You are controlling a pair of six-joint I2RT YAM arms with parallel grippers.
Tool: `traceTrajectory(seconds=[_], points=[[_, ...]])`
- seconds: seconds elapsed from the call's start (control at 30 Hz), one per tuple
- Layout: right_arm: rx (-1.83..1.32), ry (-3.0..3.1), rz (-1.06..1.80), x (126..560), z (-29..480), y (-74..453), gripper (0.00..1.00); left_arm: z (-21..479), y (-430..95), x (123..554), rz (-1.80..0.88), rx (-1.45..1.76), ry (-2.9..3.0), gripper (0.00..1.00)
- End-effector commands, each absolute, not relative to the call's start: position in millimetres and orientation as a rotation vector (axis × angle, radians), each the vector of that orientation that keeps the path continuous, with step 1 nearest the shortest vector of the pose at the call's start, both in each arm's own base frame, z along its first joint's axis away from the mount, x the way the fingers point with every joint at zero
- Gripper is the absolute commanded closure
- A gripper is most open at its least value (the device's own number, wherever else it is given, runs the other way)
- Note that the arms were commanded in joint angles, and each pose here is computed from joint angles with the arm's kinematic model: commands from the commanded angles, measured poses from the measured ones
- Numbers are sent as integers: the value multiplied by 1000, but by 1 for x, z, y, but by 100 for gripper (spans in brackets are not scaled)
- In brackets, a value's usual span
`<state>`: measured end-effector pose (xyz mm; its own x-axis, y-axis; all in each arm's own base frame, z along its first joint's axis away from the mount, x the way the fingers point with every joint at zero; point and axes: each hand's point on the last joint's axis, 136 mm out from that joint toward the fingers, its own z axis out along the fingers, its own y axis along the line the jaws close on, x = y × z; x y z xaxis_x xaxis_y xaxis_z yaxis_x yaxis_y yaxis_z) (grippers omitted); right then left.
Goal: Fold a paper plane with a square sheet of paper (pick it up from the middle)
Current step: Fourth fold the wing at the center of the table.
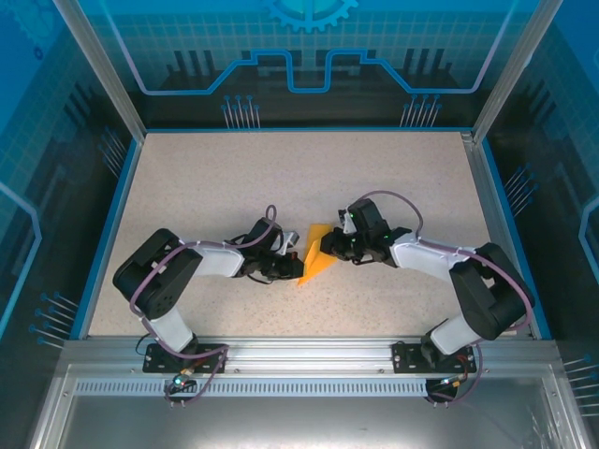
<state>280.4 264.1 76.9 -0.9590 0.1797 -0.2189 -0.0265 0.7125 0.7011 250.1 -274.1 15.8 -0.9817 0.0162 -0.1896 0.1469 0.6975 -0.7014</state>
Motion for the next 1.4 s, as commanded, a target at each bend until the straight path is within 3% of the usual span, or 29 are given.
traceTrajectory(seconds=[0.0, 0.37, 0.57, 0.97, 1.17, 1.37], points=[[1, 2629, 1202, 271, 85, 290, 83, 16, -277, 254, -1182, 116, 2742, 98], [165, 2670, 1126, 299, 58, 280, 84, 17, -278, 252, -1184, 143, 2755, 94], [174, 2691, 1097, 301, 50, 274, 84, 25, -281, 255, -1195, 174, 2730, 83], [169, 2715, 1101, 300, 45, 275, 84, 47, -284, 266, -1216, 157, 2630, 75], [165, 2714, 1110, 301, 46, 276, 84, 42, -285, 268, -1213, 149, 2649, 78], [164, 2717, 1108, 301, 45, 276, 84, 31, -280, 267, -1175, 103, 2681, 93]])
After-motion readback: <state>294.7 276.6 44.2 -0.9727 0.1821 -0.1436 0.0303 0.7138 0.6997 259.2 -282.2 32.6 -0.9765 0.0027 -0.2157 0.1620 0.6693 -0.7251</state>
